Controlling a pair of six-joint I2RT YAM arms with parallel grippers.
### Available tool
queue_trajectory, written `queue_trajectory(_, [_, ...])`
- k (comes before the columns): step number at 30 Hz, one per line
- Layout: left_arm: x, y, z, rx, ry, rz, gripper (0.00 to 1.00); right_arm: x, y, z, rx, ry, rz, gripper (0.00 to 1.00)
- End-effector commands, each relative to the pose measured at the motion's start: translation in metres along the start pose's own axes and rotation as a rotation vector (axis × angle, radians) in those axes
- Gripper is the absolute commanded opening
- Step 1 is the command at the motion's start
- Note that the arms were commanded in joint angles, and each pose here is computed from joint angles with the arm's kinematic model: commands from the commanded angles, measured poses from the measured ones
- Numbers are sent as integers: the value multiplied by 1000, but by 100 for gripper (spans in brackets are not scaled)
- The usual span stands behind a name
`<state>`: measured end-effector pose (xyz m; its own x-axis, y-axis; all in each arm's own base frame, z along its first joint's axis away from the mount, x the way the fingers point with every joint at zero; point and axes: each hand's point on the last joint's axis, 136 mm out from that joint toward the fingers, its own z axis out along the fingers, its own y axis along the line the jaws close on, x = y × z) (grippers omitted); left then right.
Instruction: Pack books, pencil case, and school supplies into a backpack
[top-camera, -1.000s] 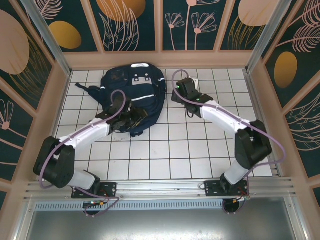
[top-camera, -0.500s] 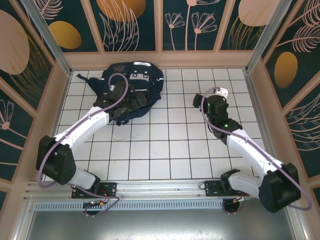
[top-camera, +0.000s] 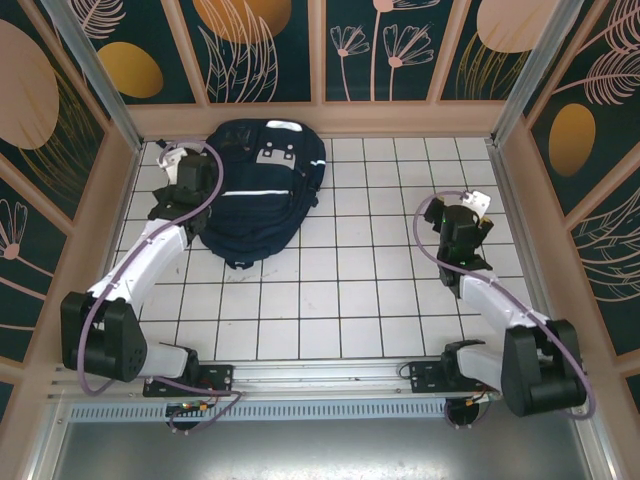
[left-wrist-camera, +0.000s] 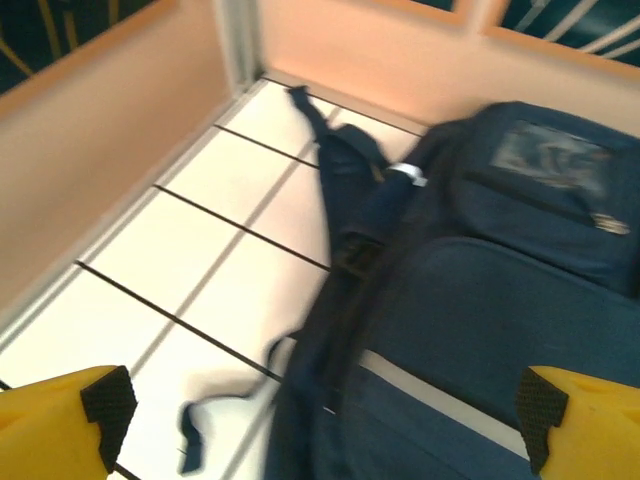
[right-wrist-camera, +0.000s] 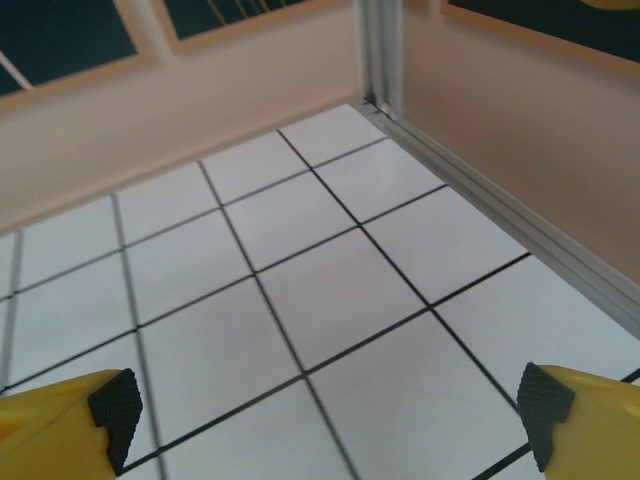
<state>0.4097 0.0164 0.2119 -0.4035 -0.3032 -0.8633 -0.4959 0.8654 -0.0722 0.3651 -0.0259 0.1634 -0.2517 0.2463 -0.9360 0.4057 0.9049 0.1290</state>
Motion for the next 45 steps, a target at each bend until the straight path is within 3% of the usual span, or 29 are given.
queue_trajectory(1, [-1, 39, 27, -114, -86, 13, 99, -10, -7, 13, 22, -95, -24, 99])
queue_trajectory(8, [28, 88, 64, -167, -146, -57, 98, 7, -4, 40, -30, -102, -93, 99])
queue_trajectory(13, [51, 70, 74, 19, -177, -34, 98, 25, -11, 33, -86, -156, -68, 99])
queue_trajectory(24, [58, 53, 30, 255, -341, -1, 98, 37, 7, 17, -303, -177, -97, 99])
queue_trajectory(32, [68, 28, 17, 413, -369, 94, 98, 39, 8, 19, -317, -156, -98, 99])
queue_trajectory(35, [75, 28, 11, 408, -419, 102, 99, 38, 8, 19, -316, -157, -97, 99])
queue_trajectory(45, [77, 27, 13, 405, -396, 113, 99, 38, 8, 19, -318, -157, -97, 99])
